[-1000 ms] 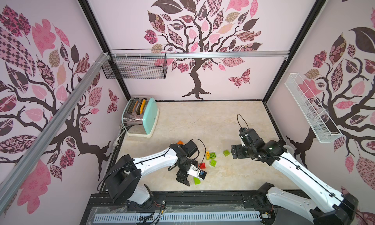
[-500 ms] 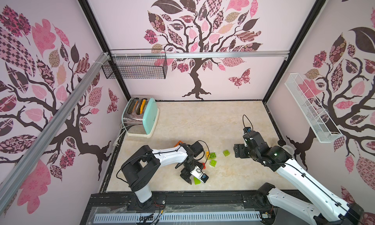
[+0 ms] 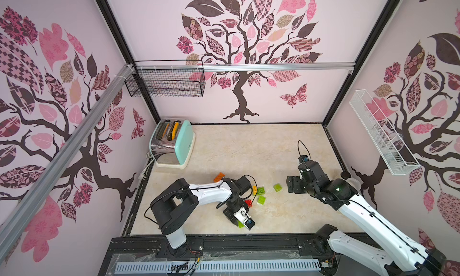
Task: Assemble a giraffe with lego
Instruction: Pick up the lego brick from the center of the board.
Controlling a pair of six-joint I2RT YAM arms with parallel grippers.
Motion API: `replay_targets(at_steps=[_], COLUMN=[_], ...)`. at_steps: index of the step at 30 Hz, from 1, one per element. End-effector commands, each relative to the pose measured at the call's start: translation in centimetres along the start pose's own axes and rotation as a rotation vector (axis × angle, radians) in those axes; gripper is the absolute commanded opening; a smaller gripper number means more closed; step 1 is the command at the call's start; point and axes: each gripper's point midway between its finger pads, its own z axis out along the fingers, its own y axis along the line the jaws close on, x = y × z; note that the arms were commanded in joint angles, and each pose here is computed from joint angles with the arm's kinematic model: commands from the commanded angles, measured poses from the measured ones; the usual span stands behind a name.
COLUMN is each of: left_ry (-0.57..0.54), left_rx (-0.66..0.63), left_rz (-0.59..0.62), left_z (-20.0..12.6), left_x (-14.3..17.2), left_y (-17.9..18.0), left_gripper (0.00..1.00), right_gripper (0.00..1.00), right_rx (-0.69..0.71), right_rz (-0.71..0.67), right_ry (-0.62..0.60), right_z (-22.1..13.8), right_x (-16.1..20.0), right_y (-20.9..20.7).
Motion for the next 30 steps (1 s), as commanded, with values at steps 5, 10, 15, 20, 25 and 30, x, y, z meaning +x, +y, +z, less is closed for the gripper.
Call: replay_targets(at_steps=[5, 10, 15, 20, 25, 30], left_ry=[0.019, 0.017, -0.035, -0.205, -0.329, -0.372], left_rx=[-0.009, -0.063, -0.161, -0.354, -0.507, -0.600], left_rz=[-0.029, -0.081, -0.207, -0.469, -0.677, -0.837], left_z=[0.4, -0.5, -3.6, -9.8, -14.1, -16.4], left_x=[0.3, 0.0, -0.9, -1.9, -2.5, -2.2], left_y=[-0.9, -0.3, 1.6, 6.7, 10.4, 11.8], left_gripper=[0.33, 0.18, 0.16, 0.16, 0.16, 0.15], right_gripper=[0.94, 0.93, 0.90, 0.86, 0.78, 0.65], right_rx=[0.030, 0.039, 0.005, -0.138, -0.397, -0.660], right_rz=[0.019, 0.018, 0.050, 0.226, 0.483, 0.634], right_ry=[0.004, 0.024, 0.021, -0.003, 0.058, 0.114], right_z=[0.6, 1.0, 0.1, -1.9, -2.2, -2.4], right_x=[-0.3, -0.2, -0.4, -0.7, -0.4, -1.2], right_y=[-0.2, -0.2, 0.2, 1.9, 6.2, 10.6])
